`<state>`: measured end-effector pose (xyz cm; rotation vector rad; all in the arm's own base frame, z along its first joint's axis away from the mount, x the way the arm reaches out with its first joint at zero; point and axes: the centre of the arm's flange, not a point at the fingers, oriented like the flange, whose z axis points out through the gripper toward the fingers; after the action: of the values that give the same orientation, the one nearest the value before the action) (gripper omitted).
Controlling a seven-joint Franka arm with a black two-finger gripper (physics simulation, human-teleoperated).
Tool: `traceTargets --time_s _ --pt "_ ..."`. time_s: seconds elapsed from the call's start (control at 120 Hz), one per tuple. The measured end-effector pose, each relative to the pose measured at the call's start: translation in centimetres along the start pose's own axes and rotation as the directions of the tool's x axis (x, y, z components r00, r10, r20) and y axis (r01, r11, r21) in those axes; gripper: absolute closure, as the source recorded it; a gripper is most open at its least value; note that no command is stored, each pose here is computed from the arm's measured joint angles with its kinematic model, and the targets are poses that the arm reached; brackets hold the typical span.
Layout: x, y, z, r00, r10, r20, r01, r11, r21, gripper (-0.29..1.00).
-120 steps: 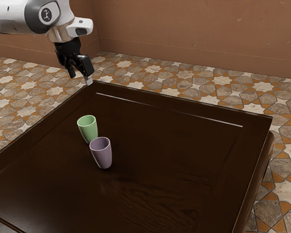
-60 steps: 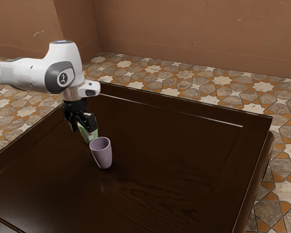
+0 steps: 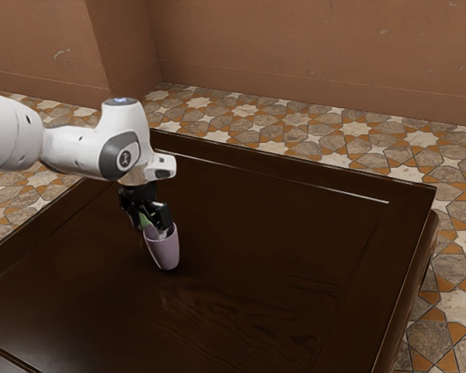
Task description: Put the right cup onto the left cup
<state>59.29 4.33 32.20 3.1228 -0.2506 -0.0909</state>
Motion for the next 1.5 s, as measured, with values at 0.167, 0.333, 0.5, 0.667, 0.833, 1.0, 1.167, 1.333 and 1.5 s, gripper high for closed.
traceTargets --time_s 0.167,0.333,0.5,0.667,0.833,1.0,1.167,1.333,1.5 --pt "0.3 0.0 0.4 1.000 0.000 -0.016 0.000 1.000 0.007 0.44" --pt "0.3 0.2 0.3 1.000 0.006 -0.023 -0.006 1.000 0.008 0.66" --pt "0.3 0.4 0.3 1.000 0.011 -0.024 -0.010 1.000 0.009 0.74" --pt "0.2 0.7 -1.6 0.998 0.015 -0.054 -0.014 1.000 0.010 0.76" --pt "-0.7 0.7 -9.8 0.990 0.020 -0.142 -0.019 1.000 0.010 0.77" --pt "-1.3 -2.3 -17.4 0.984 -0.004 -0.176 0.007 1.000 0.015 0.78" --pt "-2.2 -8.0 -18.9 0.988 -0.066 -0.141 0.070 0.997 0.026 0.78" --pt "-0.6 -9.9 -17.8 0.992 -0.064 -0.106 0.068 0.997 0.038 0.78" --pt "1.4 -11.5 -16.0 0.995 -0.058 -0.086 0.062 0.997 0.037 0.78"
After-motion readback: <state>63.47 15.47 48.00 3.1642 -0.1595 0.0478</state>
